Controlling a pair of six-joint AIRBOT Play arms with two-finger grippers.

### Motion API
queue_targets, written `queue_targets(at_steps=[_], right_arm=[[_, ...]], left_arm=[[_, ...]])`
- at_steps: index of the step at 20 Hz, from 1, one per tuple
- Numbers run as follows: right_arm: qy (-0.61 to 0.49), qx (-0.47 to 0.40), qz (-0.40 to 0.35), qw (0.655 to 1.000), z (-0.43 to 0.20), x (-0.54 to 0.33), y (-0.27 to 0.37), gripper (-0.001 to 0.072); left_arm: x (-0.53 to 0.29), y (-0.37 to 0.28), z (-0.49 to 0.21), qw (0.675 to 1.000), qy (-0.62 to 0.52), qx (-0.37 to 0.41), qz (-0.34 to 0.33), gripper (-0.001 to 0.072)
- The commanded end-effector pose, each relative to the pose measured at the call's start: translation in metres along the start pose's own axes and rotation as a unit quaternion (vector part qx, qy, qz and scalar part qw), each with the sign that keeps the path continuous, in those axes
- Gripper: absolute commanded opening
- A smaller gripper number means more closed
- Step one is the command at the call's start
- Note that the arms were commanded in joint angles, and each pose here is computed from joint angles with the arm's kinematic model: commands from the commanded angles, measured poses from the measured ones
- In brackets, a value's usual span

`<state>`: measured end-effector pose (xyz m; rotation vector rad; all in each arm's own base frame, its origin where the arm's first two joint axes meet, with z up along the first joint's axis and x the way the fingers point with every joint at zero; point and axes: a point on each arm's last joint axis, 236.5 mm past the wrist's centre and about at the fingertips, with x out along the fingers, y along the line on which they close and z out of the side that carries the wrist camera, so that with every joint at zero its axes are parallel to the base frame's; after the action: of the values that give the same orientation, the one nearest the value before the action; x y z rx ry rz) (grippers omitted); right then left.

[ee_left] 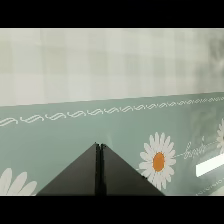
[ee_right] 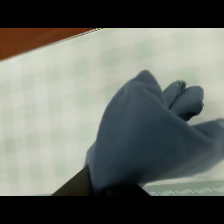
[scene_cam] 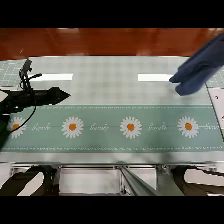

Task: Fold the shirts.

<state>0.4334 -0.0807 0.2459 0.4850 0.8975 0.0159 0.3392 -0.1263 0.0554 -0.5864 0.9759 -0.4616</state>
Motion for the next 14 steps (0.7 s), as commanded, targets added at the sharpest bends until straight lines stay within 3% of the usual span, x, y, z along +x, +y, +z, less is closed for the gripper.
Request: queue_targets(at_steps=[1,8,14], right_arm=[[-0.027,0.101,-0.002,0.994,0.005,-0.047,-0.064,0.0026],[0.023,0.212,-0.075,0.974,-0.059,-0.095,-0.160,0.0026],[0.045,0.352,-0.189,0.916,-0.163,-0.143,-0.230,0.0026]], left_arm=[[0.000,0.000,-0.001,1.000,0.001,0.000,-0.001,0.0017],[-0.001,0.001,0.002,1.000,-0.003,0.000,0.001,0.0017],[-0.014,0.025,0.025,0.998,-0.046,-0.024,0.024,0.0017]])
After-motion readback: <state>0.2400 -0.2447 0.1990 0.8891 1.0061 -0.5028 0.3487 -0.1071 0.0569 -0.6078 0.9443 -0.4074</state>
